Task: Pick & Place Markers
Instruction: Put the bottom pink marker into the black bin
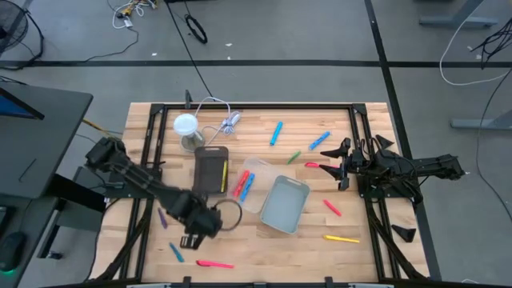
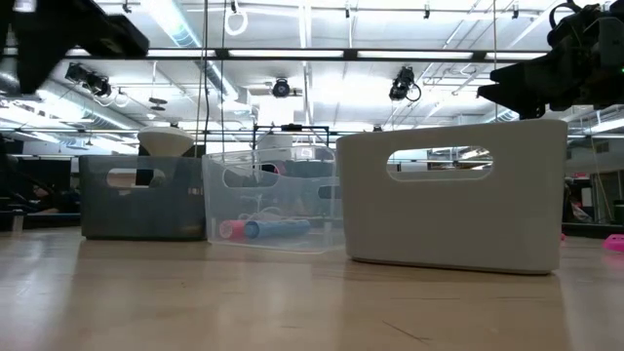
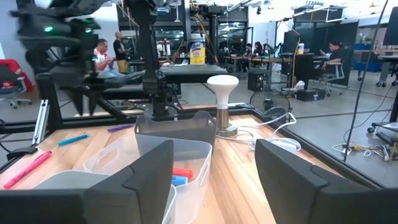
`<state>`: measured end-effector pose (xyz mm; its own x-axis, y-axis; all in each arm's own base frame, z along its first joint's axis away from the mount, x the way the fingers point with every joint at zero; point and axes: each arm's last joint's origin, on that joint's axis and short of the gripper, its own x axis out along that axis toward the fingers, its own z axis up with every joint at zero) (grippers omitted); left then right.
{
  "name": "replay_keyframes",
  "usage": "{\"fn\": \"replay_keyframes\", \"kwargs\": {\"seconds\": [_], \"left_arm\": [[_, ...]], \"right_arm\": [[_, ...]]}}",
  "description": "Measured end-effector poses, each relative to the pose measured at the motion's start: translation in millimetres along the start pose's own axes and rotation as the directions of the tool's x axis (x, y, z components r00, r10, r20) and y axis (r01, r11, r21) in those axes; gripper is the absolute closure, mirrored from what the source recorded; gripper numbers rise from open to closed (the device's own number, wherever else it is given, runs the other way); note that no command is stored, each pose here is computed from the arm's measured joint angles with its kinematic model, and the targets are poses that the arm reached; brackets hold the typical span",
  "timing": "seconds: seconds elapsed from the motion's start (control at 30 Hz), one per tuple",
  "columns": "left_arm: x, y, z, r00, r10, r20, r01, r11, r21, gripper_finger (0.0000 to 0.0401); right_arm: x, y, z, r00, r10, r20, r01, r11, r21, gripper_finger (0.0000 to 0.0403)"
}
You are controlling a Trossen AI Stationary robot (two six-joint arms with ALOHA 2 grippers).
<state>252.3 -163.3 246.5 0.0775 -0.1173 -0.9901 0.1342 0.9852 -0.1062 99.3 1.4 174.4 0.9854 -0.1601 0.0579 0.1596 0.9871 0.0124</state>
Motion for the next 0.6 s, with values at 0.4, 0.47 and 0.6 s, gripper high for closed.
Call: {"fn": "replay_keyframes", "kwargs": {"seconds": [0.4, 0.47, 0.6], "left_arm": [[17, -55, 33, 1.000, -0.013, -0.001, 0.013, 1.000, 0.016, 0.0291], [18, -61, 39, 1.000, -0.015, 0.003, 0.015, 1.000, 0.009, 0.0291], [20, -74, 51, 0.999, -0.030, 0.021, 0.030, 0.999, 0.022, 0.0291]], "right_arm": [[0, 0, 0, 1.000, 0.000, 0.000, 0.000, 1.000, 0.000, 0.0174], [0, 0, 0, 1.000, 0.000, 0.001, 0.000, 1.000, 0.000, 0.0174], [0, 0, 0, 1.000, 0.000, 0.001, 0.000, 1.000, 0.000, 0.0174]]}}
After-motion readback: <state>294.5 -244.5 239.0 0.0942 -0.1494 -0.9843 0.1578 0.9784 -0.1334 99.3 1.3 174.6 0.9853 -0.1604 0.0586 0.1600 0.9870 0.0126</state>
